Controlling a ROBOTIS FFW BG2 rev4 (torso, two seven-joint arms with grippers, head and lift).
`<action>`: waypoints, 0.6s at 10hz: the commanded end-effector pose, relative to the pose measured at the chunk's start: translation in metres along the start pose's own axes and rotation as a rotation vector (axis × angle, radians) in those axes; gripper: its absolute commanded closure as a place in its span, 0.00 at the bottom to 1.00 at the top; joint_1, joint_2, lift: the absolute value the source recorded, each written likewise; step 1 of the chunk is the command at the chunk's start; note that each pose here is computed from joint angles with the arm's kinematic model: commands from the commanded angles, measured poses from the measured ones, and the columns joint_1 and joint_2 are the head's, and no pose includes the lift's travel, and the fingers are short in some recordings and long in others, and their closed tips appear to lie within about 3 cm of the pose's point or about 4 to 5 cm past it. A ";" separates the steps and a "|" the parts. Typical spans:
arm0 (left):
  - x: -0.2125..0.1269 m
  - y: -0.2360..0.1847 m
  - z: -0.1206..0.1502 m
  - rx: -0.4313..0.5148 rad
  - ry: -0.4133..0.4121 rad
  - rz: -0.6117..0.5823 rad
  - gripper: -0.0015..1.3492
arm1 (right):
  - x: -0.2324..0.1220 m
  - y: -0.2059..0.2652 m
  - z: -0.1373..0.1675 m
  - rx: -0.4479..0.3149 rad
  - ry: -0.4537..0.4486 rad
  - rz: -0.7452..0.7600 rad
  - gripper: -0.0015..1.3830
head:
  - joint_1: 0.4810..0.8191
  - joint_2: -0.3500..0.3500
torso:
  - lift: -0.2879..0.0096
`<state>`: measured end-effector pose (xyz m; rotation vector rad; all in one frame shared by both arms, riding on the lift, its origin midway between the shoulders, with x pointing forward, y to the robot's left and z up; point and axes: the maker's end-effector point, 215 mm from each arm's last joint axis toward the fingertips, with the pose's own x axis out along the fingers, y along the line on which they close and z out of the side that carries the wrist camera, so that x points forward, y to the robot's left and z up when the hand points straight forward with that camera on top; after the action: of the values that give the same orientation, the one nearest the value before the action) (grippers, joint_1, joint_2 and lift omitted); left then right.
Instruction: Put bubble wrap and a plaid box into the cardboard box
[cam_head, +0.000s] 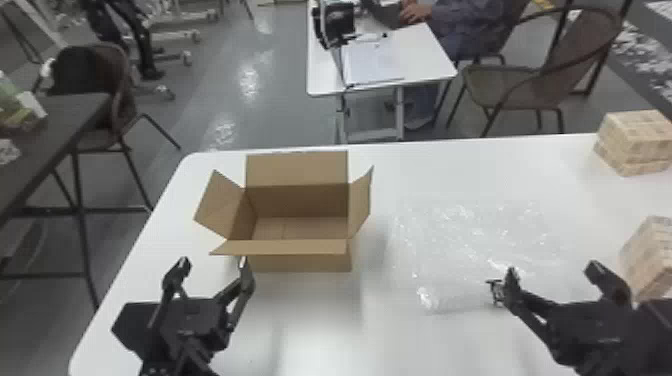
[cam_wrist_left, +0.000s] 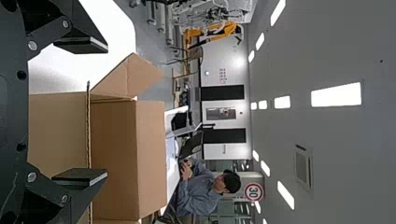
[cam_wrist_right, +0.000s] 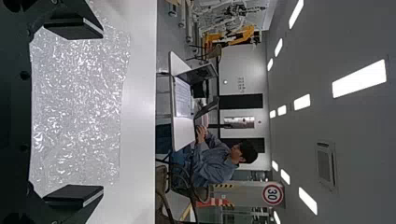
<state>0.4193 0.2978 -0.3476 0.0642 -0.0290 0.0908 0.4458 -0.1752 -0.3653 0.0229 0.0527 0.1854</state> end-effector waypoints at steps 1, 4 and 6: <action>0.000 0.001 -0.001 -0.005 0.000 0.003 0.25 | -0.001 0.000 -0.001 -0.001 0.002 0.000 0.09 | 0.63 0.73 | 0.60; 0.000 0.000 0.000 -0.006 -0.003 0.002 0.25 | 0.000 0.000 0.000 -0.003 0.000 0.000 0.09 | 0.63 0.73 | 0.60; -0.002 0.000 0.000 -0.002 -0.004 0.001 0.25 | -0.001 0.000 -0.001 -0.003 0.002 0.000 0.09 | 0.63 0.73 | 0.60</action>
<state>0.4182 0.2976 -0.3466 0.0645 -0.0345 0.0904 0.4449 -0.1750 -0.3656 0.0202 0.0536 0.1858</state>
